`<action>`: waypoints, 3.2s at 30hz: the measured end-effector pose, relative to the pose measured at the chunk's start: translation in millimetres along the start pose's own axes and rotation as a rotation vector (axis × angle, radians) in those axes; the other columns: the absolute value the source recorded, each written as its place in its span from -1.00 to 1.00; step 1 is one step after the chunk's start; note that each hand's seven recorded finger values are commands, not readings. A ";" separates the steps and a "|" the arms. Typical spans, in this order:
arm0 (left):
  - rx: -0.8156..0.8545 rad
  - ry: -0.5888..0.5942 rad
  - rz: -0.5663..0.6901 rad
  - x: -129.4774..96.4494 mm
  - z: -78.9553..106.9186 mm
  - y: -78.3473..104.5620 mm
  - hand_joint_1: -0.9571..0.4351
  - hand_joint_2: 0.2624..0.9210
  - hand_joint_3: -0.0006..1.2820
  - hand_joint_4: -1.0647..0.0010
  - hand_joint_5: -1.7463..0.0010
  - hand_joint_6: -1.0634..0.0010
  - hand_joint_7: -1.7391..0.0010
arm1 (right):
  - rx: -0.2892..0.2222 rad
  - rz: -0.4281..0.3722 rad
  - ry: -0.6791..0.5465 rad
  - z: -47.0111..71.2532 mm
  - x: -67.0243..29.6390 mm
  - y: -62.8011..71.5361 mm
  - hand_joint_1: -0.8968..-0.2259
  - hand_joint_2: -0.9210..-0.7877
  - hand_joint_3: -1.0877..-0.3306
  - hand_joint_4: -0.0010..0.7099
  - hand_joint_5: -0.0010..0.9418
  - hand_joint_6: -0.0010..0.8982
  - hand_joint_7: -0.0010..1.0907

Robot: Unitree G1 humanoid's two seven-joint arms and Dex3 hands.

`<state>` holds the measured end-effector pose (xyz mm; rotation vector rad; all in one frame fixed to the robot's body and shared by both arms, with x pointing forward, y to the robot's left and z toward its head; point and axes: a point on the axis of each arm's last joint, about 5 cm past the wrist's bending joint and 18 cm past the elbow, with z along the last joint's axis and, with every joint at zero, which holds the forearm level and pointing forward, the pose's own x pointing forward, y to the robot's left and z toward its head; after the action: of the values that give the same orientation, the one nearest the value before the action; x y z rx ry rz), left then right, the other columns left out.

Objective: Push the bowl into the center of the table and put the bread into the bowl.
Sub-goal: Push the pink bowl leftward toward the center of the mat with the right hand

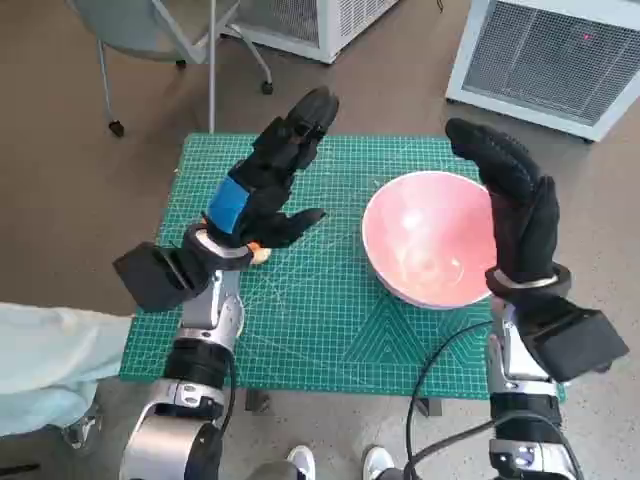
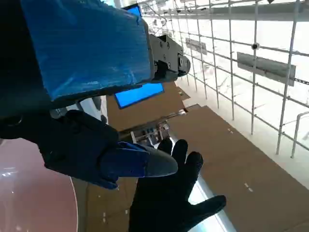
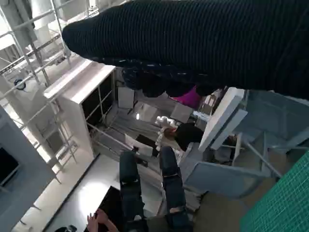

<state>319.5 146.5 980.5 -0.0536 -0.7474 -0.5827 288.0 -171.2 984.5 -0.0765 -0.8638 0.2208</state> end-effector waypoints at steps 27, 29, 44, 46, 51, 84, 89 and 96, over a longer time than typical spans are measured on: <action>0.003 0.002 0.009 -1.5 -0.1 0.0 -0.38 1.00 -0.49 0.87 1.00 0.70 0.94 | 0.001 0.001 0.001 -0.4 -0.3 0.2 -0.53 -1.00 -0.16 -0.68 -1.00 -1.00 -0.20; 0.003 0.004 0.011 -2.2 -0.4 -0.1 -0.39 1.00 -0.49 0.88 1.00 0.70 0.94 | 0.001 0.001 0.001 -0.4 -0.3 0.3 -0.53 -1.00 -0.16 -0.68 -1.00 -1.00 -0.20; 0.010 0.003 0.018 -5.0 0.1 1.0 -0.39 1.00 -0.49 0.87 1.00 0.70 0.94 | -0.053 -0.084 0.063 -6.4 -12.8 -34.3 -0.52 -1.00 -0.17 -0.66 -0.98 -1.00 -0.20; 0.014 0.004 0.023 -6.0 0.3 1.8 -0.39 1.00 -0.50 0.87 1.00 0.68 0.93 | -0.072 -0.108 0.075 -7.6 -16.3 -42.0 -0.49 -1.00 -0.22 -0.66 -0.98 -1.00 -0.23; 0.014 0.004 0.038 -6.9 0.2 2.3 -0.39 1.00 -0.50 0.87 1.00 0.67 0.93 | -0.118 -0.233 0.124 -16.5 -27.7 -57.3 -0.42 -1.00 -0.28 -0.67 -0.98 -1.00 -0.26; 0.013 0.012 0.097 -13.1 -1.6 2.6 -0.43 1.00 -0.50 0.84 0.99 0.65 0.92 | 0.091 -0.503 0.694 -65.6 -62.3 -37.1 -0.16 -1.00 -0.45 -0.65 -0.99 -0.91 -0.27; 0.018 0.015 0.105 -14.4 -1.8 2.5 -0.44 1.00 -0.50 0.83 0.99 0.65 0.92 | 0.154 -0.493 0.724 -69.6 -56.6 -26.1 -0.18 -1.00 -0.42 -0.67 -1.00 -0.90 -0.31; 0.029 0.016 0.121 -19.8 -1.0 2.5 -0.45 1.00 -0.49 0.82 0.99 0.64 0.92 | 0.273 -0.486 0.750 -74.2 -50.1 -10.8 -0.21 -1.00 -0.34 -0.72 -1.00 -0.87 -0.36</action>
<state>309.8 157.9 967.2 -0.0671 -0.7314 -0.4568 314.7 -191.2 900.7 0.2911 -0.0833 -0.1490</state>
